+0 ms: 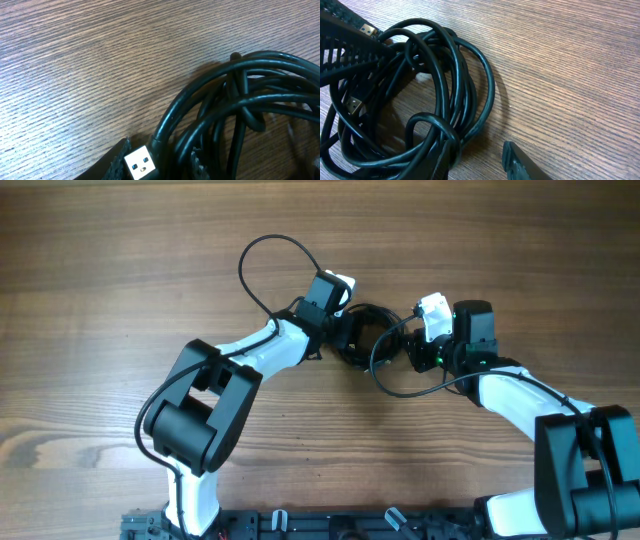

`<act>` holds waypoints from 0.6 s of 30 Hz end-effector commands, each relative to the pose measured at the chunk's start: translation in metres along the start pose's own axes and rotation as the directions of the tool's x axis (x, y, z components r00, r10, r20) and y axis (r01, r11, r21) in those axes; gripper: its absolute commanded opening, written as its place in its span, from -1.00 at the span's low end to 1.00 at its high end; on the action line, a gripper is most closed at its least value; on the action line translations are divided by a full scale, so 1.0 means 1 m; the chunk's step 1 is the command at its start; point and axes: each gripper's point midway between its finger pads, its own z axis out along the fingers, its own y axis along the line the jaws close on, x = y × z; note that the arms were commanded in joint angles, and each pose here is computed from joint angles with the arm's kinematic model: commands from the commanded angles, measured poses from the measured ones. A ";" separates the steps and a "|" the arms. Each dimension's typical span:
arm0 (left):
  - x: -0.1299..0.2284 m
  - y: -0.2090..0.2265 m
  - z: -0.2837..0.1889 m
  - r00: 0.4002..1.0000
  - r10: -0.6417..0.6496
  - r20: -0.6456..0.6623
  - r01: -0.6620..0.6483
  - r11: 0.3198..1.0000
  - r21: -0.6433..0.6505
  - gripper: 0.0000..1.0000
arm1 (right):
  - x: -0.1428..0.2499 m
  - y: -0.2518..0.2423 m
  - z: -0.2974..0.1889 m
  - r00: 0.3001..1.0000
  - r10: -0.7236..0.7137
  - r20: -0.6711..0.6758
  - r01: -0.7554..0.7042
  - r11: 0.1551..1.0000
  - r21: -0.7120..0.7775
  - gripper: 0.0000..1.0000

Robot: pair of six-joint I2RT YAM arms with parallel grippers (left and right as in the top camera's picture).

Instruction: Untangle cables

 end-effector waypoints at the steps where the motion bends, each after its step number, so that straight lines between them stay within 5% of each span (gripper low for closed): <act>1: 0.034 0.010 0.016 0.996 -0.001 -0.092 -0.001 1.000 -0.023 -0.24 | 0.005 0.007 0.010 1.000 -0.001 -0.021 0.000 1.000 -0.020 -0.25; 11: 0.034 0.010 0.016 0.996 -0.001 -0.092 -0.001 1.000 -0.023 -0.24 | 0.002 -0.012 0.027 0.996 0.089 0.025 -0.090 0.994 0.058 -0.27; 18: 0.033 0.007 0.016 0.996 0.000 -0.089 -0.001 1.000 -0.011 -0.24 | 0.000 0.023 0.035 0.998 0.057 0.029 -0.054 0.995 -0.088 -0.26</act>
